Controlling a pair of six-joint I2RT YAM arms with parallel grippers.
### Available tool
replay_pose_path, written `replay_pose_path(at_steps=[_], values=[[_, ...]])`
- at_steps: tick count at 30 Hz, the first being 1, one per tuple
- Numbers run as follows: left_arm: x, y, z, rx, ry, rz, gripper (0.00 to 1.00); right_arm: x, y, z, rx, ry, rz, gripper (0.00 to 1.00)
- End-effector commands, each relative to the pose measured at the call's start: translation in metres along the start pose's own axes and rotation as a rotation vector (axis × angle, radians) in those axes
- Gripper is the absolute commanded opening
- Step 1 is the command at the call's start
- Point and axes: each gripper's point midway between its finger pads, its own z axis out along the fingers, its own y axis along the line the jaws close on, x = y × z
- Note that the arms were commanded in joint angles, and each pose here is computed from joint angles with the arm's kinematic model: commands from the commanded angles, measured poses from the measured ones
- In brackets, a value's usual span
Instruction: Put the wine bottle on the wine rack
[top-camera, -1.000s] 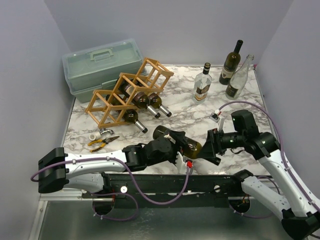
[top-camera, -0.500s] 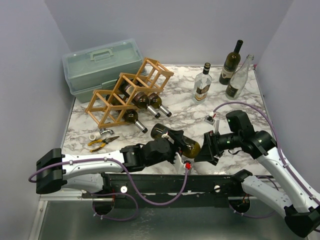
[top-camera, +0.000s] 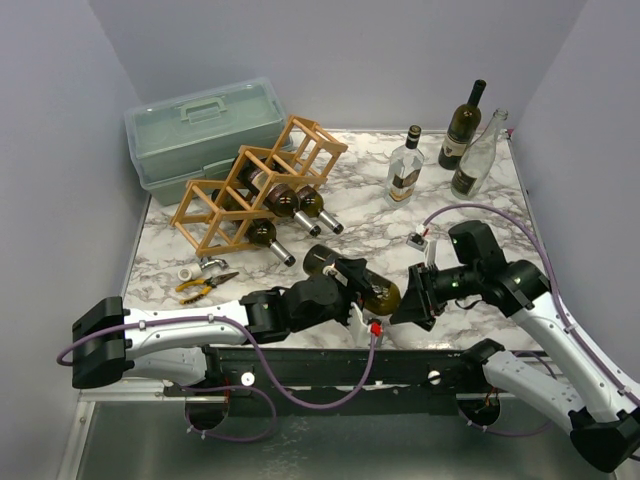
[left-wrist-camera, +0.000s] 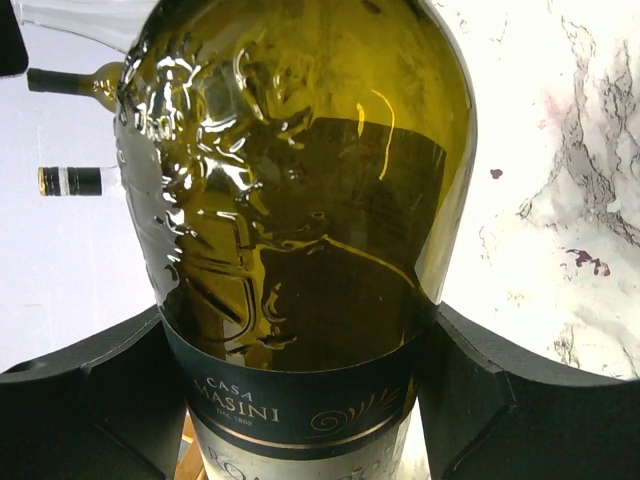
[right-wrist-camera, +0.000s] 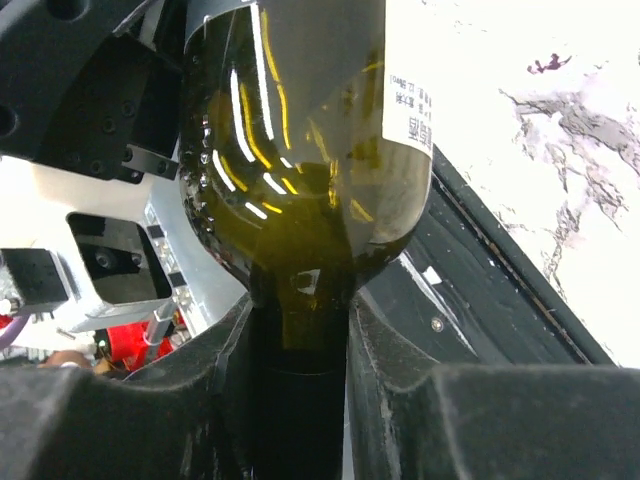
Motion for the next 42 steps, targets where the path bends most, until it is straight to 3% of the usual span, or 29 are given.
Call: replay_pose_path(at_steps=[1, 3, 5, 8, 9, 10, 22, 32, 37, 42], values=[[-0.013, 0.037, -0.007, -0.138, -0.054, -0.038, 0.0, 0.001, 0.011, 0.0, -0.06, 0.019, -0.021, 0.24], [-0.014, 0.036, -0.007, -0.133, -0.061, -0.037, 0.0, -0.001, 0.008, 0.001, -0.048, 0.015, -0.022, 0.03], [-0.017, 0.034, -0.007, -0.126, -0.079, -0.05, 0.04, -0.005, 0.004, -0.001, -0.008, -0.001, -0.025, 0.0], [-0.023, 0.032, -0.008, -0.116, -0.115, -0.078, 0.47, -0.015, 0.0, -0.005, 0.057, -0.052, -0.028, 0.0], [-0.025, 0.03, -0.008, -0.111, -0.127, -0.087, 0.76, -0.016, -0.002, -0.008, 0.081, -0.068, -0.025, 0.0], [-0.027, 0.029, -0.008, -0.105, -0.137, -0.093, 0.98, -0.019, -0.003, -0.011, 0.101, -0.089, -0.024, 0.0], [-0.048, 0.057, -0.026, -0.158, -0.238, -0.218, 0.99, -0.018, -0.001, -0.053, 0.294, -0.212, 0.03, 0.0], [-0.069, 0.12, -0.071, -0.301, -0.41, -0.423, 0.99, -0.051, -0.005, -0.089, 0.438, -0.475, 0.081, 0.0], [-0.037, 0.176, -0.099, -0.553, -0.357, -0.582, 0.99, -0.078, -0.025, -0.08, 0.507, -0.498, 0.045, 0.0], [0.047, 0.226, -0.115, -0.791, -0.183, -0.963, 0.98, -0.126, -0.04, -0.052, 0.488, -0.531, -0.017, 0.0]])
